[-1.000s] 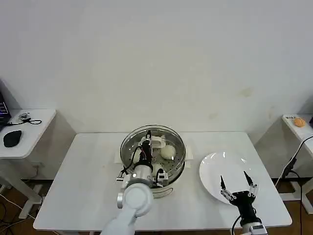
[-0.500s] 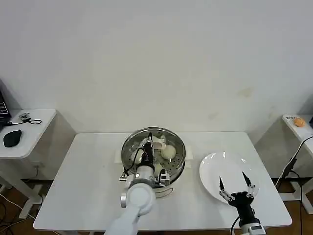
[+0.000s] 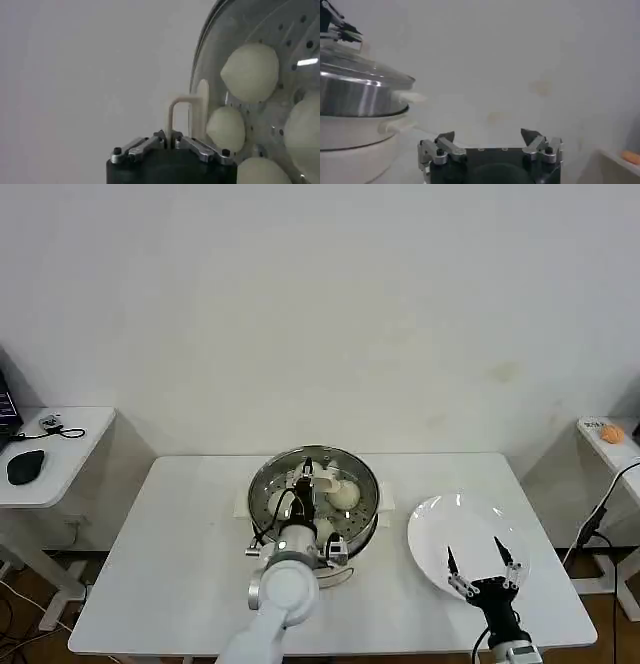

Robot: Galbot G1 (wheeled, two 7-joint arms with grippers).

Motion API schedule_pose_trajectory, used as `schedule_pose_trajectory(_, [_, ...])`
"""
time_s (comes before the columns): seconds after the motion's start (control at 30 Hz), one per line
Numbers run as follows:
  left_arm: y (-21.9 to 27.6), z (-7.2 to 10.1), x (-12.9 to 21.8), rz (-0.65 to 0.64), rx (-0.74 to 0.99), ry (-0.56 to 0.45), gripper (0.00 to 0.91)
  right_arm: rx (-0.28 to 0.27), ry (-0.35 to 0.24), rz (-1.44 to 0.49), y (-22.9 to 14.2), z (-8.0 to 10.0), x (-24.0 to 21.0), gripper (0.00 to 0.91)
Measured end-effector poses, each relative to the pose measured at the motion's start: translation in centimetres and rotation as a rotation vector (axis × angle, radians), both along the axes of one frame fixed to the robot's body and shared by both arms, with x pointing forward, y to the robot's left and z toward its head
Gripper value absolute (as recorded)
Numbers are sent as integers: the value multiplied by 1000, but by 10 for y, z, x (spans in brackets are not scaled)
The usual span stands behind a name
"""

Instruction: Take steamed baozi put them in steamer then cover it.

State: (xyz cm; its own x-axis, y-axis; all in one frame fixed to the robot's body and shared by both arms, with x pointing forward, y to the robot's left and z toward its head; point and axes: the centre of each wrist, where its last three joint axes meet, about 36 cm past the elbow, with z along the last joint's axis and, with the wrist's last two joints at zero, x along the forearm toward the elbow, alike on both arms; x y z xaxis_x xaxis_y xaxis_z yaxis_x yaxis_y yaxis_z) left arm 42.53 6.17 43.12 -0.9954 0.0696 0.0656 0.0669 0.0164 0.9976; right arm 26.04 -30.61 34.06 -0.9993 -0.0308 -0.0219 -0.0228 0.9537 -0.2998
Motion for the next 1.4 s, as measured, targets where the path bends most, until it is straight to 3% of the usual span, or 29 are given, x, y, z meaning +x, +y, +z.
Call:
schedule_pose_trajectory(0.53, [11, 6, -18, -12, -23, -11, 907, 1, 6, 8, 2, -2, 0, 907])
schedule_pose_trajectory(1.0, [53, 29, -78, -88, -89, -72, 907, 10, 28, 24, 2, -8, -2, 907])
schedule_pose_trajectory(1.2, [86, 30, -106, -97, -226, -106, 907, 32, 53, 40, 1, -11, -4, 907])
schedule_pose_trajectory(1.4, [141, 11, -120, -31, -482, -80, 907, 70, 69, 52, 2, -10, -3, 907])
